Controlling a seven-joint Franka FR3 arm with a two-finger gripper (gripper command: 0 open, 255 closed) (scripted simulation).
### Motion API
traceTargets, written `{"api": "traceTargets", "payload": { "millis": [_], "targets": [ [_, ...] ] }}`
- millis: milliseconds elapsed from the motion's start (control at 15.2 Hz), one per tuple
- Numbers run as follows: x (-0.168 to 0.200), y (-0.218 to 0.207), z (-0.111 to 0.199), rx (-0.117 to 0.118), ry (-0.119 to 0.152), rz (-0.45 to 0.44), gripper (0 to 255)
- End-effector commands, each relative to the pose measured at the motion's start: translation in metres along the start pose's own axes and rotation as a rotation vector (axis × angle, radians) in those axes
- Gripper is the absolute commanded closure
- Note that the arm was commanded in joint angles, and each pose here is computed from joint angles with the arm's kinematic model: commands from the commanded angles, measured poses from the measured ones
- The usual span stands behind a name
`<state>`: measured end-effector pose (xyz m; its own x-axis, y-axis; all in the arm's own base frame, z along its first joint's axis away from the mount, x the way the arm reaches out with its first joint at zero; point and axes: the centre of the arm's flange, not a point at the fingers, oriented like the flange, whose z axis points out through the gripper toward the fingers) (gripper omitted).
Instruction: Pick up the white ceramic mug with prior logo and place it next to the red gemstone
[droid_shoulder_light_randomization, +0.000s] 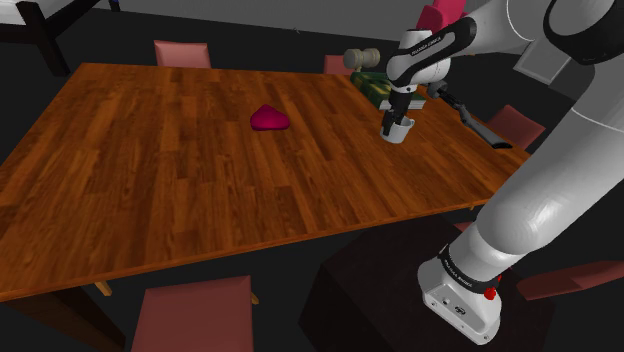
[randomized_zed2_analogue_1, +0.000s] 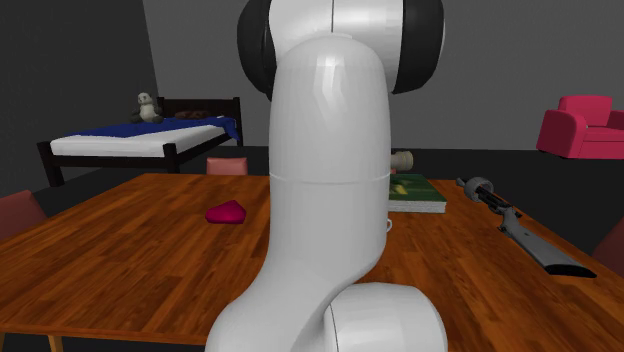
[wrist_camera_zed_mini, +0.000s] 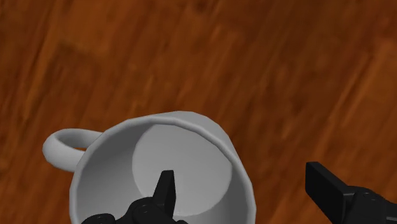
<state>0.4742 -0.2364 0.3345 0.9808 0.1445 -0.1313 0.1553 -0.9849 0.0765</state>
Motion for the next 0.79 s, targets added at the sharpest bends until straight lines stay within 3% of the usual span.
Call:
{"api": "traceTargets", "payload": {
  "millis": [0, 132, 198, 726],
  "targets": [
    [0.0001, 0.0000, 0.0002, 0.000, 0.000, 0.000, 0],
    [0.0000, 0.0000, 0.0001, 0.000, 0.000, 0.000, 0],
    [0.0000, 0.0000, 0.0001, 0.000, 0.000, 0.000, 255],
    [0.0000, 0.0000, 0.0001, 0.000, 0.000, 0.000, 255]
  ]
}}
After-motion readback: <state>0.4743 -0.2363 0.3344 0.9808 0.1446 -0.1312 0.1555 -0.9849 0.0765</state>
